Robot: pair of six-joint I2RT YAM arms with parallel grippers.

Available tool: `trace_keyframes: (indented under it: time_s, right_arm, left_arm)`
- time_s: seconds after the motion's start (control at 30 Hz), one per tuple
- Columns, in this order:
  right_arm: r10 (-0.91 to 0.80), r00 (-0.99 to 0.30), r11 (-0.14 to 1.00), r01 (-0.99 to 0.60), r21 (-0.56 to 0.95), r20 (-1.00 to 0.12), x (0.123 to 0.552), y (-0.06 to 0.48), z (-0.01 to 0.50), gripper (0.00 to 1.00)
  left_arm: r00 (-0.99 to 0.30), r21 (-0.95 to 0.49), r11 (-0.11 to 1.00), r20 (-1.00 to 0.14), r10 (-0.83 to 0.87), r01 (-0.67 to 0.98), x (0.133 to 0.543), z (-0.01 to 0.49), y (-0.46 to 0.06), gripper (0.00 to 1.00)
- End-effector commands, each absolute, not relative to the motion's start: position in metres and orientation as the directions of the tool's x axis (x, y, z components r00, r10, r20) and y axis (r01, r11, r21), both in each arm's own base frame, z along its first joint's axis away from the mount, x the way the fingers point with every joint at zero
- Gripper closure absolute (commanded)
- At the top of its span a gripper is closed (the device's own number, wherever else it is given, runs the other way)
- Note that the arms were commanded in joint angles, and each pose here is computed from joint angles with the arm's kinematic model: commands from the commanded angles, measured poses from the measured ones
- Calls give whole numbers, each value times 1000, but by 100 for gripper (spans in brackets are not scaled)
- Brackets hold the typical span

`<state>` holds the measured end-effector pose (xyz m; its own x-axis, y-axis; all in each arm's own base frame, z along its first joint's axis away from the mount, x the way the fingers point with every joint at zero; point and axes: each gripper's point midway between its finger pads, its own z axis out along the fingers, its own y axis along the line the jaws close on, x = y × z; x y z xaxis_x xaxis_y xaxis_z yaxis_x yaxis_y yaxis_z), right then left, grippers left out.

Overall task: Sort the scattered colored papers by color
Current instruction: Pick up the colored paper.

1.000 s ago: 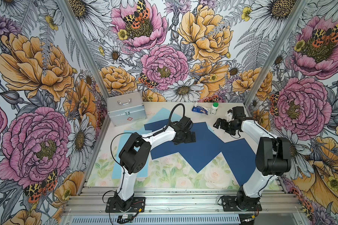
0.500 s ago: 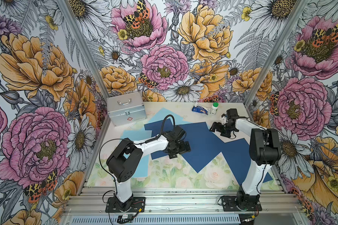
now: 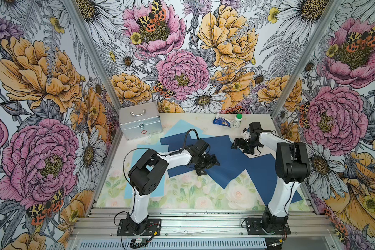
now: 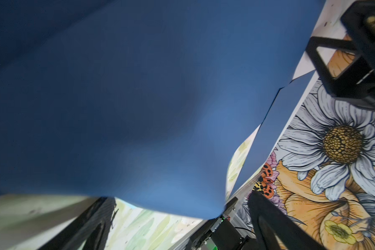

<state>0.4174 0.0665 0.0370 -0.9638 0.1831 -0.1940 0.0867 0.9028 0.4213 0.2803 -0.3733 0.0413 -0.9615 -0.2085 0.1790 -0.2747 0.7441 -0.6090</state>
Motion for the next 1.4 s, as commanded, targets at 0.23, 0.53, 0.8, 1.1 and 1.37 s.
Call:
trace_keyframes:
  time_s: [0.23, 0.53, 0.8, 1.1, 1.37]
  right_arm:
    - [153, -988, 859, 120, 497, -25, 391, 87, 17, 20]
    - [159, -986, 822, 100, 560, -57, 401, 98, 38, 26]
    - [162, -980, 799, 62, 598, -115, 403, 105, 70, 28]
    - [192, -967, 827, 68, 557, -168, 407, 91, 86, 25]
    - [316, -917, 894, 202, 400, -244, 412, 28, 93, 18]
  left_arm:
    - [-931, -458, 813, 230, -282, -359, 285, -33, -339, 1]
    - [-962, -571, 775, 200, -188, -270, 304, -8, -360, 1]
    - [-964, -603, 753, 186, -189, -264, 311, 3, -365, 48]
    - [-976, -630, 746, 120, -182, -217, 311, 31, -359, 77]
    - [-982, -659, 741, -24, -189, -126, 318, 89, -351, 77]
